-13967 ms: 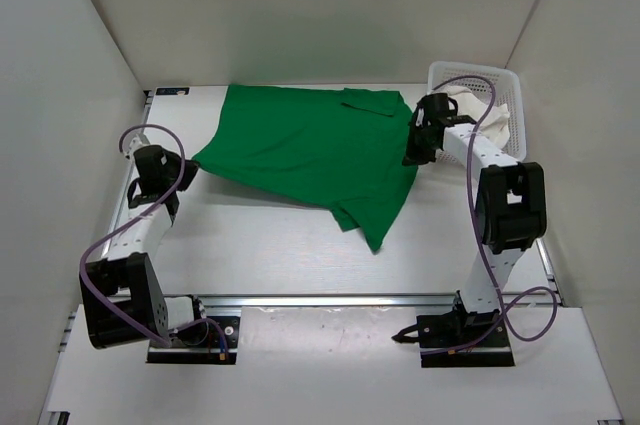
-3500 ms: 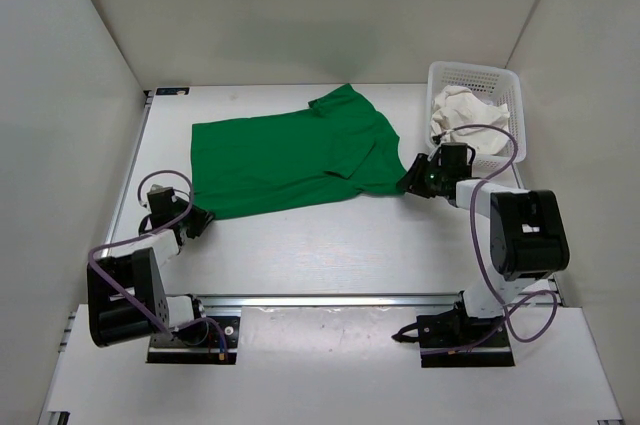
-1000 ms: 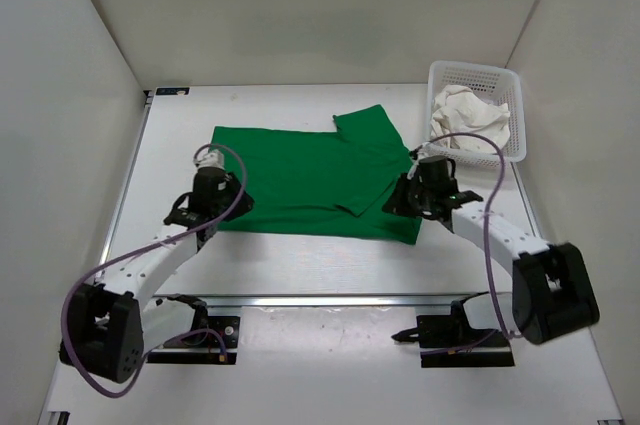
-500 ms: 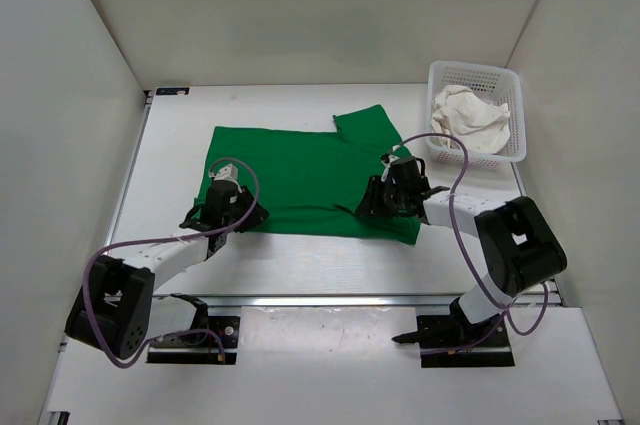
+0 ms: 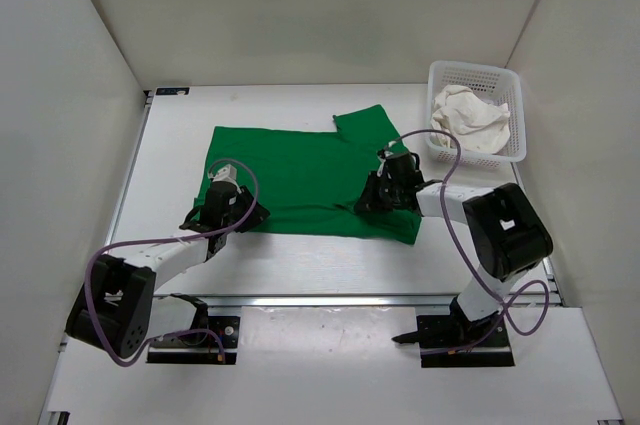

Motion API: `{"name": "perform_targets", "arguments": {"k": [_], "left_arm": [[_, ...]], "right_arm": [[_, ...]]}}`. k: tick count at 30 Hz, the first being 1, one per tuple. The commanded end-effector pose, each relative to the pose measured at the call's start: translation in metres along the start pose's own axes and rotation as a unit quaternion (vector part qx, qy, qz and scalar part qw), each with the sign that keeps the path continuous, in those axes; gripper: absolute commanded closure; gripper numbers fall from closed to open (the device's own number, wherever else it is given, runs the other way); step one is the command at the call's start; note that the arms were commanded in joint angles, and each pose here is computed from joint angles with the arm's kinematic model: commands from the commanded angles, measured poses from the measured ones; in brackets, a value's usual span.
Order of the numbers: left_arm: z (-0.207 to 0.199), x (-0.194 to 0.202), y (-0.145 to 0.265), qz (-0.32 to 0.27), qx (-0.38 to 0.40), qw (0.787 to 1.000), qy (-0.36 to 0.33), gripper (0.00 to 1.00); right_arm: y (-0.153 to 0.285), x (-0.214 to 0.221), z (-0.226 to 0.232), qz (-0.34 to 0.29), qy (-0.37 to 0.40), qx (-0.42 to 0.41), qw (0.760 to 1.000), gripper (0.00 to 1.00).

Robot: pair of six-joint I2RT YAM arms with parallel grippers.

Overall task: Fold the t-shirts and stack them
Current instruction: Fold the flattened tshirt in 1/3 of the way

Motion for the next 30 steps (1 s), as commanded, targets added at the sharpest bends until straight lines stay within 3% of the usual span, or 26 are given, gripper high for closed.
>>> {"name": "perform_targets", "arguments": {"k": [1, 9, 14, 18, 20, 24, 30], "left_arm": [[-0.001, 0.001, 0.000, 0.002, 0.009, 1.000, 0.006, 0.64], [-0.003, -0.003, 0.001, -0.003, 0.011, 1.000, 0.010, 0.64], [-0.007, -0.007, 0.004, -0.010, 0.015, 1.000, 0.014, 0.64], [-0.005, -0.007, 0.003, -0.011, 0.012, 1.000, 0.018, 0.63], [-0.009, -0.010, 0.002, -0.011, 0.017, 1.000, 0.022, 0.64], [-0.020, -0.011, -0.003, -0.013, 0.019, 1.000, 0.015, 0.64], [-0.012, 0.004, -0.019, 0.016, -0.003, 1.000, 0.020, 0.67]], "right_arm": [[-0.008, -0.034, 0.005, -0.033, 0.015, -0.001, 0.999, 0.94], [-0.037, -0.131, 0.019, -0.070, 0.043, -0.007, 0.997, 1.00], [-0.038, -0.143, 0.028, -0.066, 0.064, 0.002, 0.996, 0.74], [-0.019, -0.116, 0.035, -0.064, 0.081, 0.013, 0.995, 0.71], [-0.009, -0.104, 0.038, -0.080, 0.086, 0.006, 0.993, 0.79], [0.004, -0.046, 0.045, -0.054, 0.086, -0.020, 0.995, 0.96], [-0.004, 0.000, 0.040, 0.003, 0.112, -0.004, 0.994, 0.99]]}}
Point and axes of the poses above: each gripper's point midway between its finger pads, its own y axis back along the fingers, its own z axis along the line the jaws close on, x = y × z, the point moved 2 cm from there along y, back along the fingers, and after that the axes turned 15 degrees about y, right-handed, at the moved point
